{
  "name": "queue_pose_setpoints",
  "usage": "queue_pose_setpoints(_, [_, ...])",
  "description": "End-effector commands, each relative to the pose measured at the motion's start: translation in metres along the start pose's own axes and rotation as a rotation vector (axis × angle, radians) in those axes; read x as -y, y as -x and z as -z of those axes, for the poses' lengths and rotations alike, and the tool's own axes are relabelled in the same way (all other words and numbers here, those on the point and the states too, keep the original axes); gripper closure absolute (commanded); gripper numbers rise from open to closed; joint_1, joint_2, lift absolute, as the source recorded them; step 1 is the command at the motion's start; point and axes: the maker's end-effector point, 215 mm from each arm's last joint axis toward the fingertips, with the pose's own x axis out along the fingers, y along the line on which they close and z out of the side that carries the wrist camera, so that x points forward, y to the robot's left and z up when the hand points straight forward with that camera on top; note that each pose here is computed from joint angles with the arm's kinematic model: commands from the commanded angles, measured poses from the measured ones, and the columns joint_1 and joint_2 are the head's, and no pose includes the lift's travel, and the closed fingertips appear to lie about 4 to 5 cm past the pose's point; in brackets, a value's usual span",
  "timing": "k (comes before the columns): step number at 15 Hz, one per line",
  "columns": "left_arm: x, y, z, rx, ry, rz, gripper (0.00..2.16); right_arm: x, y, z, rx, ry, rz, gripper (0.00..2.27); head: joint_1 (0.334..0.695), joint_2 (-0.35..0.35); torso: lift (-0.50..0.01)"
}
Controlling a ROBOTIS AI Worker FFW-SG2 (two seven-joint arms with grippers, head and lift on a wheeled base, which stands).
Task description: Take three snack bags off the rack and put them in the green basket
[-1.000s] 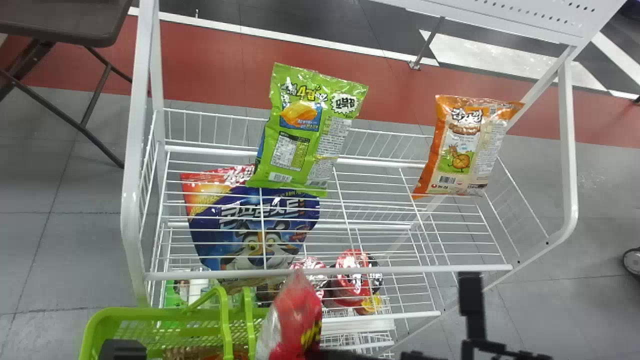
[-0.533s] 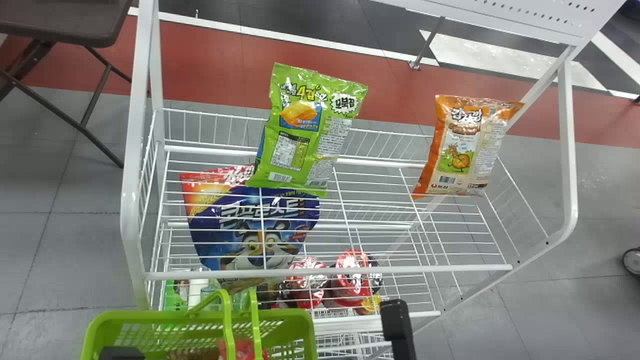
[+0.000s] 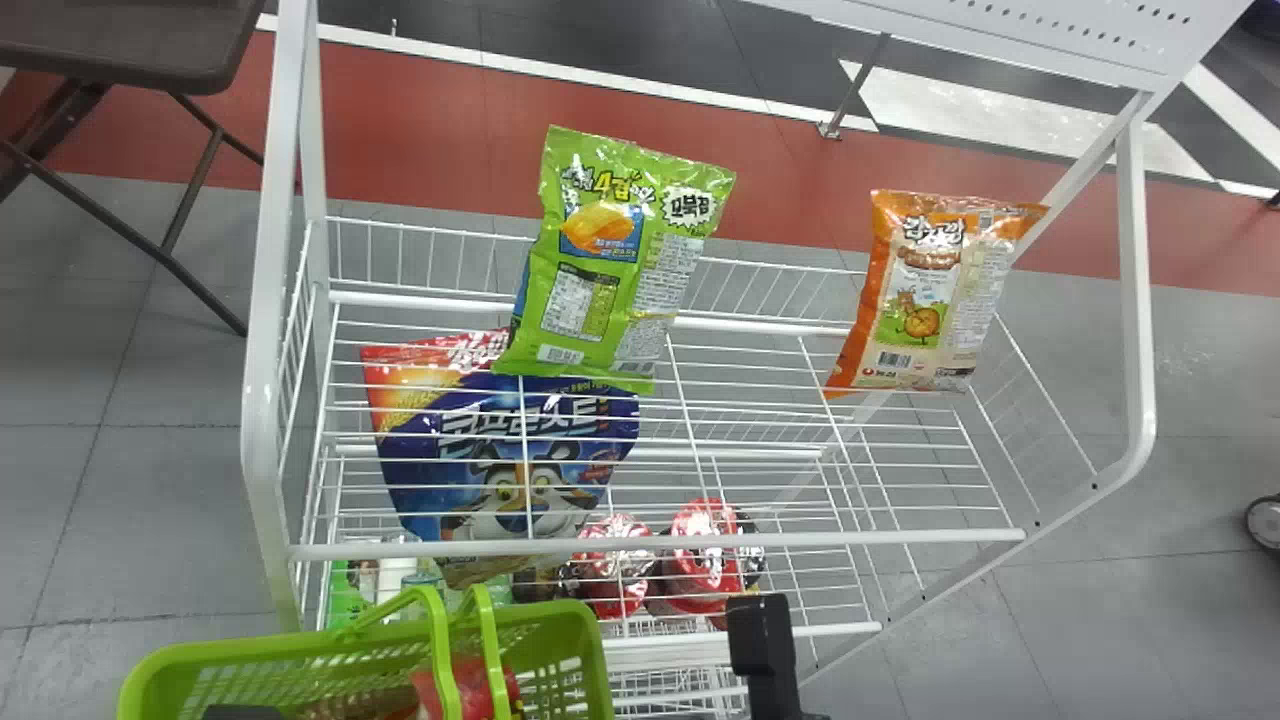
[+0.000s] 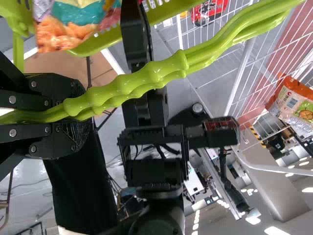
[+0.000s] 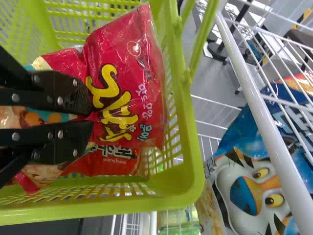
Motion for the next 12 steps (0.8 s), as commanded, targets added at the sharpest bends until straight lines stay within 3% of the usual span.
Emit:
queue_pose_setpoints(1, [0.0,-0.001,0.0,0.0,-0.001,0.0,1.54,-0.019,0.024,-0.01,0.015,0.001,-0.044,0.06,0.695,-0.35,-0.026])
queue_pose_setpoints(3, [0.002,-0.003,0.003,-0.007,-0.001,0.003,1.54,-0.028,0.044,-0.029,0.075,-0.012,-0.104,0.07,0.695,-0.35,-0.026])
queue_pose_setpoints(7, [0.003,-0.004,0.007,-0.015,-0.003,-0.001,1.54,-0.014,0.085,-0.076,0.247,-0.027,-0.1,0.08,0.695,-0.35,-0.026])
queue_pose_setpoints(9, [0.005,-0.009,0.01,-0.028,-0.008,-0.006,1.54,0.003,0.127,-0.136,0.459,0.06,-0.047,0.08,0.695,-0.35,-0.026])
queue_pose_setpoints(12, [0.006,-0.011,0.013,-0.039,-0.015,-0.008,1.54,0.029,0.207,-0.236,0.813,0.313,0.162,0.08,0.695,-0.35,-0.026])
